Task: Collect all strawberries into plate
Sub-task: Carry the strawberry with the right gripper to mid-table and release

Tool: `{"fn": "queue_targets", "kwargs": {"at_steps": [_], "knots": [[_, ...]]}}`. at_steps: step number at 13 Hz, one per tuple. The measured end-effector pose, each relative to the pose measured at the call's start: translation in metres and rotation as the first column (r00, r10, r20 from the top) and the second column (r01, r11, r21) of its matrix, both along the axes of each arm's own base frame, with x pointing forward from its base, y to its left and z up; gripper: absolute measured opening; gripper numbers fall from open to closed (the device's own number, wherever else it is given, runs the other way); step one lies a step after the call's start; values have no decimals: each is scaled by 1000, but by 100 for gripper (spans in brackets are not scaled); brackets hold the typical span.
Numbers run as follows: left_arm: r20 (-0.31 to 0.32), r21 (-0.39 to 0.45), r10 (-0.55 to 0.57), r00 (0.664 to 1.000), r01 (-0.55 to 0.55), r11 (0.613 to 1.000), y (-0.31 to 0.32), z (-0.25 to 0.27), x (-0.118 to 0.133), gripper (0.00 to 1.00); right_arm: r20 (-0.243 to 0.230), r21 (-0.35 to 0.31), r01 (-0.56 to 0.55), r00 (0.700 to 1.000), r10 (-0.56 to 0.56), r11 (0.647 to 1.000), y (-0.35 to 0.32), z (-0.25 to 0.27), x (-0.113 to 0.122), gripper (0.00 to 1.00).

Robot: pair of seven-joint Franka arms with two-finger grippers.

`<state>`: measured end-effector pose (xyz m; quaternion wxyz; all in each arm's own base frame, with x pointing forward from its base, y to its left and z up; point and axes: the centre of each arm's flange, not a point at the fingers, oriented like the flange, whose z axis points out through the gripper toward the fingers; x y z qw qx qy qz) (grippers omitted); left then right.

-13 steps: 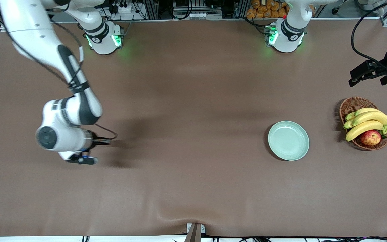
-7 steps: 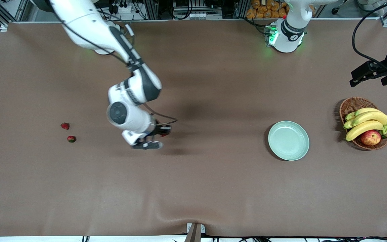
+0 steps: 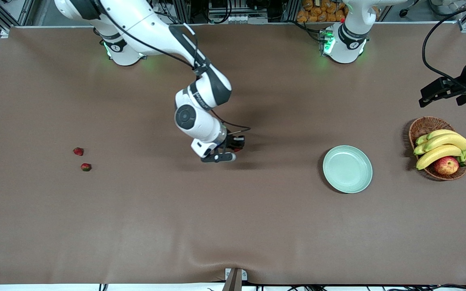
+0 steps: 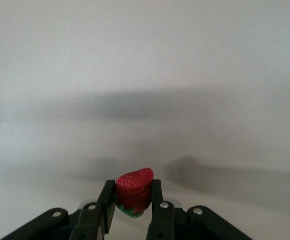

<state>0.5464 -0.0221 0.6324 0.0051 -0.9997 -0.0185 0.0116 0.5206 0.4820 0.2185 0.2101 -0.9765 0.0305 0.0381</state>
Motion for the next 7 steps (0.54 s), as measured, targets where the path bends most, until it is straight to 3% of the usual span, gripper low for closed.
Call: {"fn": "queue_targets", "kwargs": {"at_steps": [4, 5, 7], "knots": [[1, 0, -12, 1000, 12, 1000, -7, -3, 2, 100, 15, 10, 65, 998, -65, 998, 31, -28, -13, 33], [-2, -1, -17, 1000, 17, 1000, -9, -6, 5, 100, 16, 7, 70, 997, -70, 998, 31, -33, -13, 37], [-16, -1, -33, 999, 33, 999, -19, -16, 9, 100, 21, 6, 77, 997, -77, 997, 29, -34, -9, 60]]}}
